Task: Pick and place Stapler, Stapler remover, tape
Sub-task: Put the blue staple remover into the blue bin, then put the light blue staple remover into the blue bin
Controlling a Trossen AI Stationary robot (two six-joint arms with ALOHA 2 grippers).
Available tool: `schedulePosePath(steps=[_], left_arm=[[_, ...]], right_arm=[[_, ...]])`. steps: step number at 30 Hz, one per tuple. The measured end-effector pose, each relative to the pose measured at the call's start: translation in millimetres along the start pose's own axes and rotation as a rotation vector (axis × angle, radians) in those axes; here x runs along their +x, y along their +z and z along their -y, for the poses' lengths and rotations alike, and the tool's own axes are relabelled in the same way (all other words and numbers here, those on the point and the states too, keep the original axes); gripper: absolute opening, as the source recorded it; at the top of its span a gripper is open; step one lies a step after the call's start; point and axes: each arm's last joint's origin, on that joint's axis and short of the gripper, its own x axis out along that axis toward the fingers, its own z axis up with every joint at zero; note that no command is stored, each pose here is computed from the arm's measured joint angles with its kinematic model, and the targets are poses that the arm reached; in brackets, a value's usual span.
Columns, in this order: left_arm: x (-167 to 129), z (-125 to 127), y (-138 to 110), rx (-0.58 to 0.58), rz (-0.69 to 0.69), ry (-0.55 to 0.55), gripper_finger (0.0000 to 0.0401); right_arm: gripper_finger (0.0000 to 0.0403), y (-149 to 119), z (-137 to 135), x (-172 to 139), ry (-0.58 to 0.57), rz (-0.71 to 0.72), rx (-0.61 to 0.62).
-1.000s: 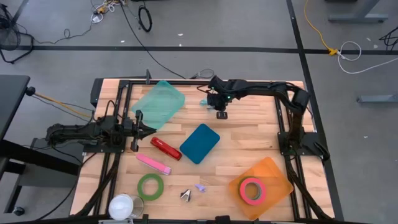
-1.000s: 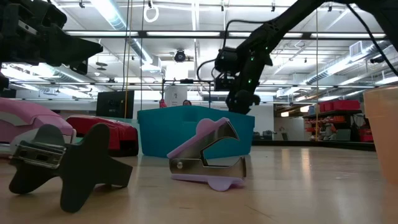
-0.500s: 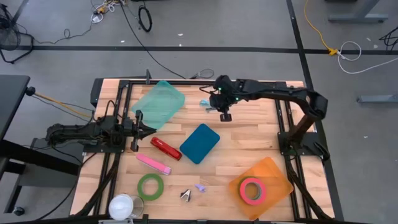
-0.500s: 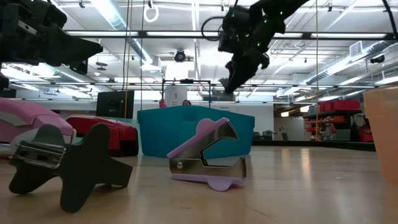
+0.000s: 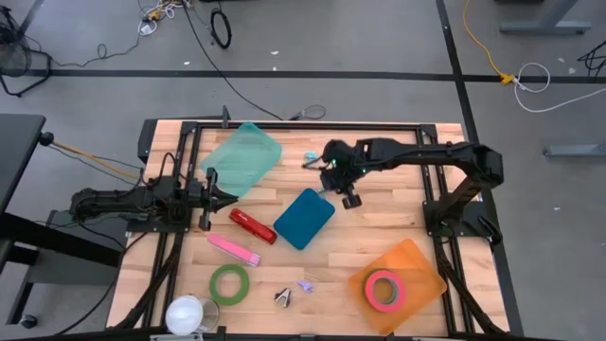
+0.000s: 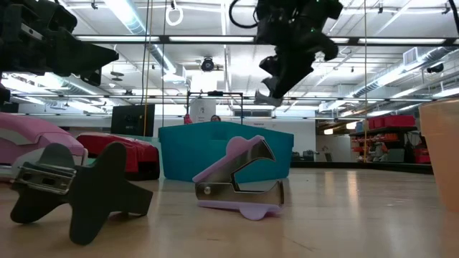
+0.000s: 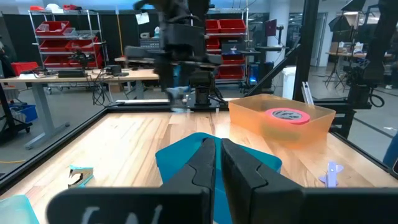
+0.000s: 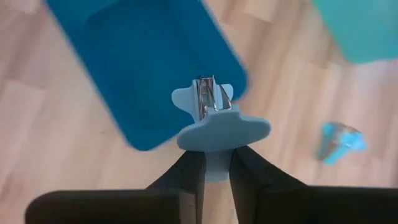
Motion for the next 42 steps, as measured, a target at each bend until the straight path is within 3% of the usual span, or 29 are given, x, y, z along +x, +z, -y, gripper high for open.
schedulePosePath(steps=[11,18,30,42], left_arm=[[0.0,0.0,-0.1,0.0,0.0,0.0,0.003],[0.0,0.0,0.0,0.0,0.0,0.0,0.003],[0.0,0.0,-0.2,0.0,-0.001,0.0,0.003],[0.0,0.0,-0.4,0.0,-0.005,0.0,0.003]], right_arm=[[0.0055,23.3,-39.6,4.1,0.043,0.046,-0.101],[0.0055,39.5,-47.5,19.0,0.026,0.126,-0.092],[0.0057,48.6,-48.4,65.3,0.034,0.129,-0.104],[0.012,47.7,-42.4,69.1,0.058,0.15,-0.093]])
